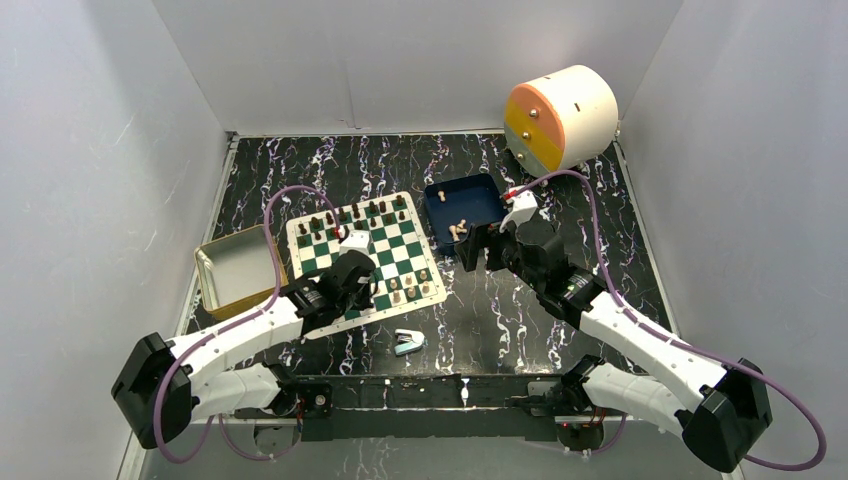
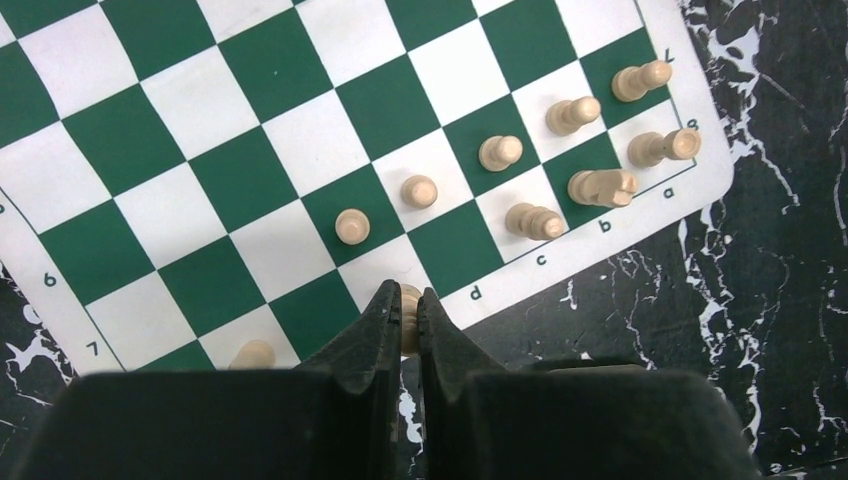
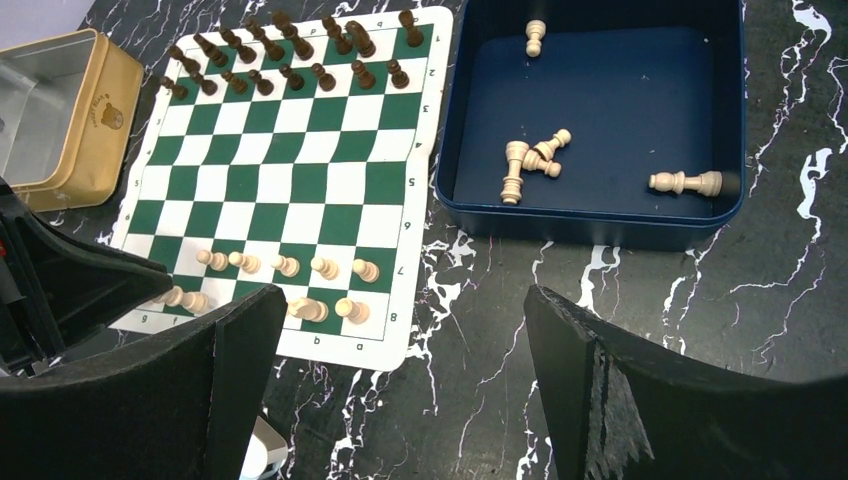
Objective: Set up the chess pieces on the board
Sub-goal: Place the chess piece on the chessboard.
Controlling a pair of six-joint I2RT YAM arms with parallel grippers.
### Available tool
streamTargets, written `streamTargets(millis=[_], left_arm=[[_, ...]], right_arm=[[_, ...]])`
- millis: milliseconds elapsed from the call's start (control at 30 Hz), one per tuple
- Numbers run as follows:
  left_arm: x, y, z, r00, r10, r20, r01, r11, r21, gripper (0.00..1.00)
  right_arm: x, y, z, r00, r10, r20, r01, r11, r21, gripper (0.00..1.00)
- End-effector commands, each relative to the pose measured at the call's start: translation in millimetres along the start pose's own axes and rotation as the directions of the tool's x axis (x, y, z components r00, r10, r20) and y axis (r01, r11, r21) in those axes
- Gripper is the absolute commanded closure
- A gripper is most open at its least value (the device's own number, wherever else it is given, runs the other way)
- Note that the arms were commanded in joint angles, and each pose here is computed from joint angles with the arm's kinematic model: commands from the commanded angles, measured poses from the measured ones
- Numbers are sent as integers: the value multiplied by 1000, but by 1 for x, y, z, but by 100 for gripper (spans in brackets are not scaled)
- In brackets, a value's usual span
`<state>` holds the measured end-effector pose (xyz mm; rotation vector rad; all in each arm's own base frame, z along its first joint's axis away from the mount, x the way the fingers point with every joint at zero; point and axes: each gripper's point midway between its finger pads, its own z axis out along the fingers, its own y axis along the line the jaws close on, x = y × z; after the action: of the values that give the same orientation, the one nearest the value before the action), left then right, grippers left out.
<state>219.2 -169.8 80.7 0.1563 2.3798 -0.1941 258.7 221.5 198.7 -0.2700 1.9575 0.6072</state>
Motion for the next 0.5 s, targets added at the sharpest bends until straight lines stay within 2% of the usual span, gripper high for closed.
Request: streamTargets(millis=[0, 467], left_arm=[[-9, 1, -1, 998, -2, 59, 1, 1000, 5, 100], [-4, 4, 5, 998, 26, 64, -25, 1000, -5, 100]], right_arm=[[-23, 3, 0, 997, 28, 71, -29, 999, 13, 1], [-18, 6, 2, 998, 17, 52, -16, 1000, -9, 1]])
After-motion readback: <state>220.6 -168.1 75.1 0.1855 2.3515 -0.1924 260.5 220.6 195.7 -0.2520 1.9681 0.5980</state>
